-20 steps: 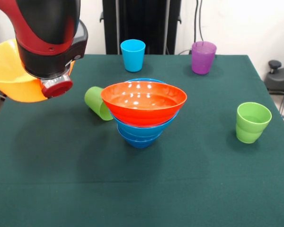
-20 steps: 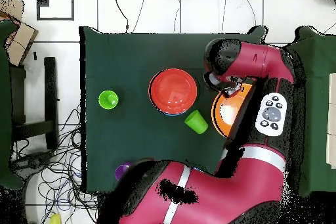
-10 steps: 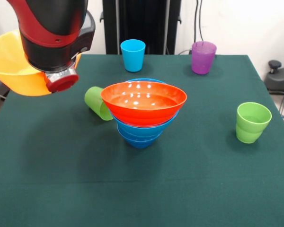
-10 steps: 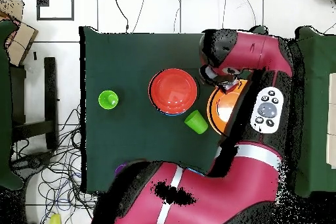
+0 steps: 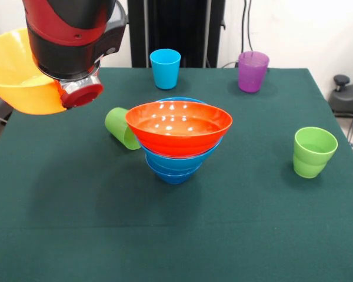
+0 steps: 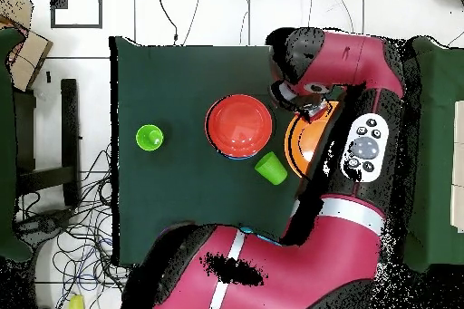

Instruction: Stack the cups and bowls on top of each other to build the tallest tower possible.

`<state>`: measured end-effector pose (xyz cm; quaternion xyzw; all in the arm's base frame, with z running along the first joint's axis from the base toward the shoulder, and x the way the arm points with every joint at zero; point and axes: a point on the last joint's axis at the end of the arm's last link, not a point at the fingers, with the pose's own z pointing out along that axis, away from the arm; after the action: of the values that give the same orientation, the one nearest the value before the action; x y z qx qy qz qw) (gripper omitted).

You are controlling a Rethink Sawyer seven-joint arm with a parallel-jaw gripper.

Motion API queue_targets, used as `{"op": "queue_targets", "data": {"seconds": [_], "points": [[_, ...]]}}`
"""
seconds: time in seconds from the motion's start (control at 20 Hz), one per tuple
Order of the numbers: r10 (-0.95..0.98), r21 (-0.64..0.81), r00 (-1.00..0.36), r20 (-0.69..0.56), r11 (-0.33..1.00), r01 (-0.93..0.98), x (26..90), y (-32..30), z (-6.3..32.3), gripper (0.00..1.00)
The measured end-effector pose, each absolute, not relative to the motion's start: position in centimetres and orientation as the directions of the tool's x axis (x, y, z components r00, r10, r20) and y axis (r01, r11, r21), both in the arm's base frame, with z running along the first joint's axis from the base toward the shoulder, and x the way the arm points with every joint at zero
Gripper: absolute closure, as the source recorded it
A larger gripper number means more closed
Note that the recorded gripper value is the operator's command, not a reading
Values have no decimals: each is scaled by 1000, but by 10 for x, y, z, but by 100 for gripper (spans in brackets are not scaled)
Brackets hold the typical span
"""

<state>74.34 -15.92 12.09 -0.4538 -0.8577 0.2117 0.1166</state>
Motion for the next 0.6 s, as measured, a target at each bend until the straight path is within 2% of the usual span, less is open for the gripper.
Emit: {"op": "queue_targets", "data": {"seconds": [0.6], "points": [[822,-465,-569,-1,504,728,758,-146,139,100]]}}
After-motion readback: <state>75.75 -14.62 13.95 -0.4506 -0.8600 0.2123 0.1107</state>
